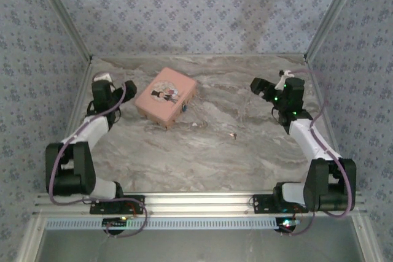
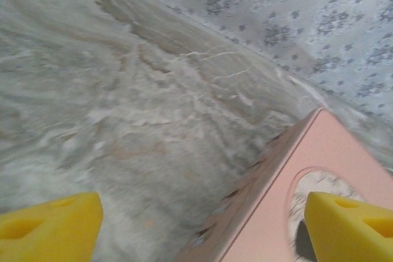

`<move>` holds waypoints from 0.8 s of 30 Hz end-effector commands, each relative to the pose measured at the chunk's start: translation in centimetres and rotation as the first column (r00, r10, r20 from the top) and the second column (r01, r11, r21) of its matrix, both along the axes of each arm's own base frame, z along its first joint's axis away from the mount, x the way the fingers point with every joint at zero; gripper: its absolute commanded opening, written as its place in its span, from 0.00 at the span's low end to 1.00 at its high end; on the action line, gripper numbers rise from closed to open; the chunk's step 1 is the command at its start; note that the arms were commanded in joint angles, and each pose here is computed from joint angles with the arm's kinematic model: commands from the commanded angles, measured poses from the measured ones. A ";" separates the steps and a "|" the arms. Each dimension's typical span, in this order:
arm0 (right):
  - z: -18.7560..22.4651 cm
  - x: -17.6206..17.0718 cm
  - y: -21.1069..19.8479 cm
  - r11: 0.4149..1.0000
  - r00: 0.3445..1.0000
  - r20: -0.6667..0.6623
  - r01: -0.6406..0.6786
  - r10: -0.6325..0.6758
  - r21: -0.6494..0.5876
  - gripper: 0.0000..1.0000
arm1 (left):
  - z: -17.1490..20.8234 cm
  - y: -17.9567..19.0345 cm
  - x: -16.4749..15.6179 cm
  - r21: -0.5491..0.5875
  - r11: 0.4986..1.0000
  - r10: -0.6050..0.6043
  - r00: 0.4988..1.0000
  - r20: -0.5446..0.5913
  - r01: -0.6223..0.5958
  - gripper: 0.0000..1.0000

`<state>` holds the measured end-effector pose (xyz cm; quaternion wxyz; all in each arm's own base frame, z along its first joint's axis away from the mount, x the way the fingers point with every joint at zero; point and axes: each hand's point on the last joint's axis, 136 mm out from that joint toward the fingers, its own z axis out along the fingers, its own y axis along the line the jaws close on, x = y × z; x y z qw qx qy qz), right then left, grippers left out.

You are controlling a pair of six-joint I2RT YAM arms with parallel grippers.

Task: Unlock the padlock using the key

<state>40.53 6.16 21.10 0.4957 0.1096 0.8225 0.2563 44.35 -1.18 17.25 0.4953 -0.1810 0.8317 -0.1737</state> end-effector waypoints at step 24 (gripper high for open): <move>-4.5 -10.5 5.4 0.976 0.959 -0.189 -0.218 0.210 -0.021 0.95 | -3.6 -20.4 6.6 -0.194 0.806 -0.590 0.786 -0.185 0.560 0.84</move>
